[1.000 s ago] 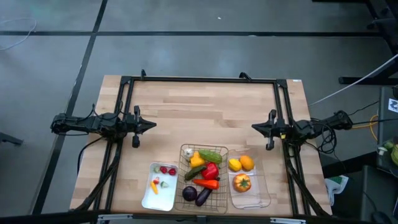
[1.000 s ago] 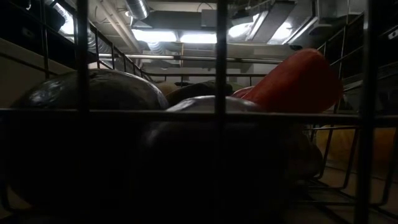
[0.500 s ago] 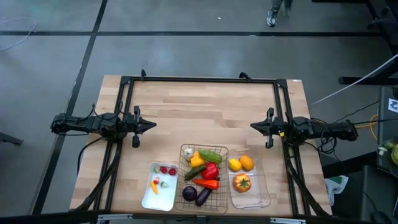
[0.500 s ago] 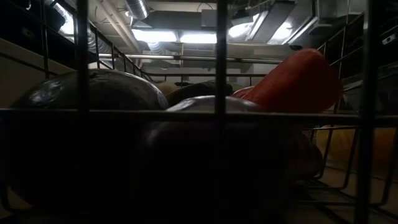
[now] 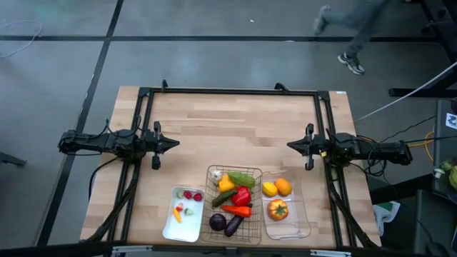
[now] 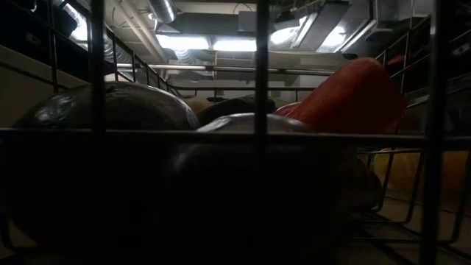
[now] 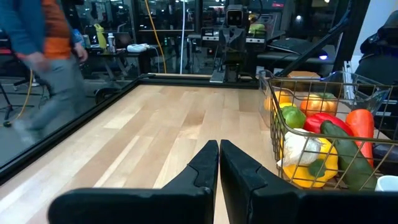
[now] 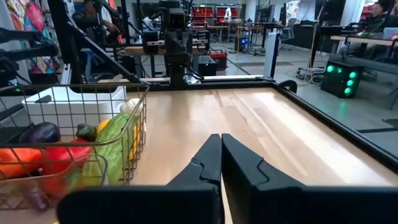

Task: Sort produce into baskets
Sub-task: Return to Home Position

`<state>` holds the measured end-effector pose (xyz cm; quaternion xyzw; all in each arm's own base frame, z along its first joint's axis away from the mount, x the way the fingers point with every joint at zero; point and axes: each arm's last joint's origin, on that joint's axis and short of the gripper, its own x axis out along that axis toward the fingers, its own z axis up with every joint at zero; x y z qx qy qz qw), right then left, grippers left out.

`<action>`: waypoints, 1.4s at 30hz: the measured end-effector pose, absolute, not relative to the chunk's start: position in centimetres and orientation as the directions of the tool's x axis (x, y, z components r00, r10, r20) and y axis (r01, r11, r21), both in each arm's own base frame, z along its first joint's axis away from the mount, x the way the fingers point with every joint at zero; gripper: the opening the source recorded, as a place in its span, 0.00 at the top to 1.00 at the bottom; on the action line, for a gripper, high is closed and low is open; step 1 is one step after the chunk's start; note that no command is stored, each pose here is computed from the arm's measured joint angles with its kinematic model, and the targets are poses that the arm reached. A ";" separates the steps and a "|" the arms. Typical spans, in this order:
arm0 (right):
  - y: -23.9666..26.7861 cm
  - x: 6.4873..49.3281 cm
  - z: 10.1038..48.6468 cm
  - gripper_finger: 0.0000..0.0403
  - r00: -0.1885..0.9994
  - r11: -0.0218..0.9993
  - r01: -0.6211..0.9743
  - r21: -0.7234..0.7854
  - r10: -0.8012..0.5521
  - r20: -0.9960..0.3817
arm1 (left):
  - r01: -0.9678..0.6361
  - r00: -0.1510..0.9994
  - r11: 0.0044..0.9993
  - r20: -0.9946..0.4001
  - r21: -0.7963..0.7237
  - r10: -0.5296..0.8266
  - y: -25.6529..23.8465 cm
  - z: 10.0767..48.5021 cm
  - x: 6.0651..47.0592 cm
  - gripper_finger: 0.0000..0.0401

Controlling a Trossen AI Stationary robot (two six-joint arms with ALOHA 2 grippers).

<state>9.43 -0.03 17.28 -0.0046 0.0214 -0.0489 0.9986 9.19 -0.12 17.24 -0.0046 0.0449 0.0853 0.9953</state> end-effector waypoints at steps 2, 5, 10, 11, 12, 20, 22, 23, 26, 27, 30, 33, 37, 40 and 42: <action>0.0 9.4 17.3 0.97 0.995 0.995 0.093 -0.033 -0.094 -0.038 | -0.170 0.981 0.985 -0.090 -0.001 0.169 -0.1 17.2 9.2 0.97; 0.0 9.5 17.4 0.97 0.996 0.993 0.088 -0.084 -0.091 -0.027 | -0.170 0.981 0.985 -0.090 -0.001 0.169 -0.1 17.2 9.2 0.97; 0.0 9.4 17.4 0.97 0.995 0.985 0.096 -0.143 -0.101 -0.028 | -0.170 0.981 0.985 -0.091 -0.001 0.169 -0.1 17.2 9.2 0.97; 0.0 9.5 17.3 0.97 0.995 0.984 0.095 -0.152 -0.101 -0.028 | -0.170 0.981 0.985 -0.090 -0.002 0.169 -0.1 17.2 9.2 0.97; 0.0 9.5 17.2 0.97 0.995 0.982 0.095 -0.164 -0.101 -0.023 | -0.170 0.981 0.985 -0.090 -0.001 0.169 -0.1 17.2 9.2 0.97; 0.0 9.8 16.9 0.97 0.995 0.980 0.103 -0.173 -0.098 0.036 | -0.170 0.981 0.985 -0.091 -0.001 0.169 -0.1 17.2 9.2 0.97; 0.0 9.8 16.9 0.97 0.995 0.983 0.101 -0.156 -0.096 0.035 | -0.170 0.981 0.985 -0.091 -0.001 0.169 -0.1 17.2 9.2 0.97; 0.0 9.8 16.9 0.97 0.995 0.983 0.096 -0.156 -0.091 0.034 | -0.170 0.981 0.985 -0.090 -0.001 0.169 -0.1 17.2 9.2 0.97; 0.1 9.8 16.9 0.97 0.997 0.985 0.078 -0.156 -0.074 0.036 | -0.170 0.981 0.985 -0.091 -0.001 0.169 -0.1 17.2 9.2 0.97; 0.1 9.8 16.9 0.97 0.997 0.985 0.079 -0.156 -0.074 0.039 | -0.170 0.981 0.985 -0.091 -0.001 0.169 -0.1 17.2 9.2 0.97; 0.1 9.8 17.0 0.97 0.996 0.985 0.079 -0.156 -0.074 0.042 | -0.170 0.981 0.985 -0.090 -0.001 0.169 -0.1 17.2 9.2 0.97; 0.1 9.8 17.0 0.97 0.996 0.985 0.079 -0.156 -0.074 0.042 | -0.170 0.981 0.985 -0.090 -0.001 0.169 -0.1 17.2 9.2 0.97; 0.1 9.8 17.0 0.97 0.996 0.985 0.079 -0.156 -0.074 0.042 | -0.170 0.981 0.985 -0.091 -0.001 0.169 -0.1 17.2 9.2 0.97; 0.1 9.8 17.0 0.97 0.996 0.985 0.079 -0.156 -0.074 0.043 | -0.170 0.981 0.985 -0.091 -0.001 0.169 -0.1 17.2 9.2 0.97; 0.1 9.8 17.0 0.97 0.996 0.985 0.080 -0.156 -0.074 0.043 | -0.170 0.981 0.985 -0.091 -0.001 0.169 -0.1 17.2 9.2 0.97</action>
